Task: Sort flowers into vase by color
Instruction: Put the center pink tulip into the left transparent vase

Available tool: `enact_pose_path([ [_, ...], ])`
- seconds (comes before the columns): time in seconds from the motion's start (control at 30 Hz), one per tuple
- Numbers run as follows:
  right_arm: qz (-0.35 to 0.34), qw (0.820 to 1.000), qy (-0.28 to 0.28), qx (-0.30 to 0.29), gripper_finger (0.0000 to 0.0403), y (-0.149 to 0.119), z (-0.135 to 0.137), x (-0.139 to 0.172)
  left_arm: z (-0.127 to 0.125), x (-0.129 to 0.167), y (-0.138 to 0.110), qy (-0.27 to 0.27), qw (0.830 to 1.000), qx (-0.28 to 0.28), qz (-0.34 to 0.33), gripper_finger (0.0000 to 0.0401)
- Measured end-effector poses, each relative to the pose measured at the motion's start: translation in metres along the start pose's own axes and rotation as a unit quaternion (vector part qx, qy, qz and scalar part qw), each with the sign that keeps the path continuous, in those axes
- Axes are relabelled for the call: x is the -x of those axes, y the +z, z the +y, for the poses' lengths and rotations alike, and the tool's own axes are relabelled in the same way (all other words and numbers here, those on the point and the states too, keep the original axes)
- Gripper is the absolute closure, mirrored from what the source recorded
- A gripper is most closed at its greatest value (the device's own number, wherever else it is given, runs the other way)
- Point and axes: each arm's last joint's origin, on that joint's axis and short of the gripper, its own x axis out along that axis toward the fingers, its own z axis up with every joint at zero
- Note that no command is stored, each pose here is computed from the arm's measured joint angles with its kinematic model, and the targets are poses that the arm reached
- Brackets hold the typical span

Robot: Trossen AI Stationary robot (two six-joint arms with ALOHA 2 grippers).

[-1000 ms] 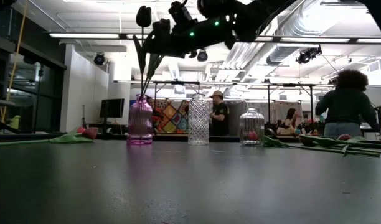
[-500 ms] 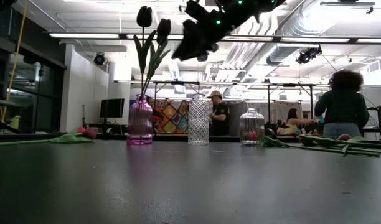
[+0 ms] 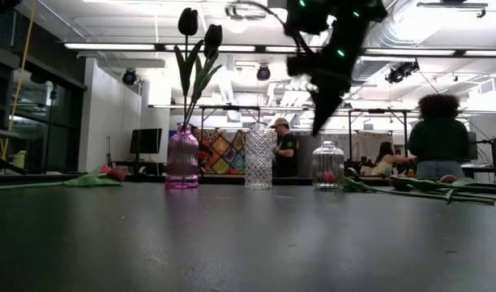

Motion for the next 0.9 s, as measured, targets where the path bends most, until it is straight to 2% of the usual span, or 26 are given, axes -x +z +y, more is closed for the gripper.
enact_pose_path([
  [0.17,0.053,0.998,-0.024,-0.012,0.0139,-0.042,0.011,-0.016,0.000,0.000,0.000,0.000,1.000,0.000,0.000,0.0188],
  [0.3,0.051,0.997,-0.043,-0.050,0.0139,-0.068,0.011,-0.010,0.001,0.000,0.000,0.004,1.000,0.000,0.001,0.0188],
  [0.4,0.032,0.988,-0.092,-0.122,0.0139,-0.086,0.003,-0.006,0.001,0.000,0.000,0.013,1.000,0.000,0.002,0.0188],
  [0.5,0.015,0.968,-0.127,-0.217,0.0139,-0.100,-0.012,-0.007,0.002,0.000,0.000,0.020,1.000,0.000,0.002,0.0188],
  [0.57,0.012,0.957,-0.118,-0.266,0.0139,-0.107,-0.021,-0.014,0.002,0.000,0.000,0.025,1.000,0.000,0.002,0.0188],
  [0.67,0.003,0.950,-0.073,-0.302,0.0139,-0.111,-0.031,-0.030,0.002,0.000,0.000,0.028,1.000,0.000,0.003,0.0188],
  [0.77,-0.017,0.950,-0.036,-0.309,0.0139,-0.109,-0.039,-0.045,0.002,0.000,0.000,0.028,1.000,0.000,0.003,0.0188],
  [0.9,-0.005,0.955,-0.031,-0.294,0.0139,-0.107,-0.046,-0.056,0.002,0.000,0.000,0.028,1.000,-0.013,0.004,0.0188],
])
